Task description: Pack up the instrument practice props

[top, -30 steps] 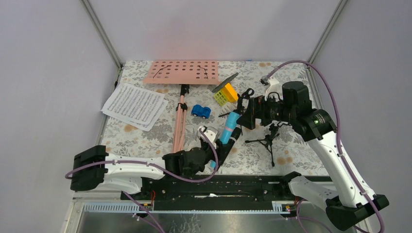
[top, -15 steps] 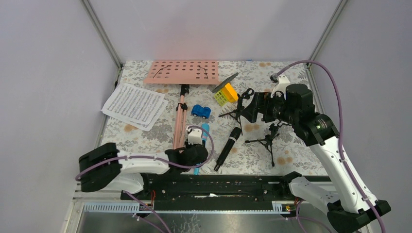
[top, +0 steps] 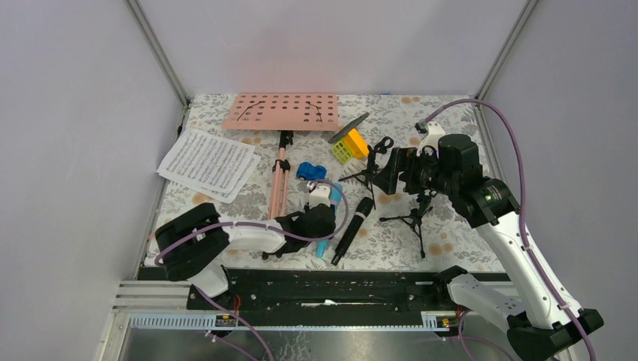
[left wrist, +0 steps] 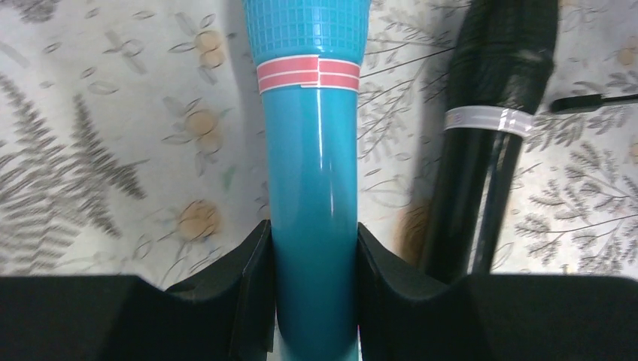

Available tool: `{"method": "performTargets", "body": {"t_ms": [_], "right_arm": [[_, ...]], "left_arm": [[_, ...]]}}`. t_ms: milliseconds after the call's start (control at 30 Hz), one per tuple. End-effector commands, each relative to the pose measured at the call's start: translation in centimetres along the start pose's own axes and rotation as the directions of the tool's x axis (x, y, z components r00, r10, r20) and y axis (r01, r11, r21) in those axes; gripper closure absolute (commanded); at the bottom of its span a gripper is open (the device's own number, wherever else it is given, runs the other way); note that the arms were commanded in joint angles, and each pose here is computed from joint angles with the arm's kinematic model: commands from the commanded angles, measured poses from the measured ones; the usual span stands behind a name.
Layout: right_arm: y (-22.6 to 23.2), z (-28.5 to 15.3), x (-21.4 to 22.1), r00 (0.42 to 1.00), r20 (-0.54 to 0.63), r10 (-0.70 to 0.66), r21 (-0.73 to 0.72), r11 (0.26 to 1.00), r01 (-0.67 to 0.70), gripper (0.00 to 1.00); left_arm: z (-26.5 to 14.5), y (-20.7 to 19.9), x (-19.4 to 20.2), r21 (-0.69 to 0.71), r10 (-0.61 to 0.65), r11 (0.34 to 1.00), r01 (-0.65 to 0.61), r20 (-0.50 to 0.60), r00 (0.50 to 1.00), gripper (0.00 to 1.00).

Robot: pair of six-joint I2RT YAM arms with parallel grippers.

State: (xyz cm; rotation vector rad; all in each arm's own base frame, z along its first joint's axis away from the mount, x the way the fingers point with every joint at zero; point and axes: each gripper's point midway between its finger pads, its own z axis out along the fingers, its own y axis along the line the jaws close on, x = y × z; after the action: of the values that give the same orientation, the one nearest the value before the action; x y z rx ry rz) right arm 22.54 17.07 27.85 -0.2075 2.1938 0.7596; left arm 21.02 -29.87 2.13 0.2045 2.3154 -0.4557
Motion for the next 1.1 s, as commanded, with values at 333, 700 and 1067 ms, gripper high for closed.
{"method": "performTargets", "body": {"t_ms": [333, 700, 1067], "right_arm": [[0.1, -0.4, -0.6, 0.998, 0.035, -0.052, -0.005, 0.999, 0.052, 0.0], [0.4, -1.4, -2.0, 0.994, 0.083, -0.064, 0.01, 0.998, 0.064, 0.0], [0.3, -5.4, -5.2, 0.961, 0.263, -0.084, 0.093, 0.994, 0.061, 0.0]], "left_arm": [[1.5, -0.4, 1.3, -0.007, 0.036, 0.999, -0.037, -0.085, 0.996, 0.37], [-0.8, -0.9, -3.1, -0.048, 0.081, 0.995, -0.082, -0.018, 0.997, 0.34], [-11.5, -4.9, -15.2, 0.132, 0.049, 0.988, -0.084, 0.249, 0.967, 0.28]]}}
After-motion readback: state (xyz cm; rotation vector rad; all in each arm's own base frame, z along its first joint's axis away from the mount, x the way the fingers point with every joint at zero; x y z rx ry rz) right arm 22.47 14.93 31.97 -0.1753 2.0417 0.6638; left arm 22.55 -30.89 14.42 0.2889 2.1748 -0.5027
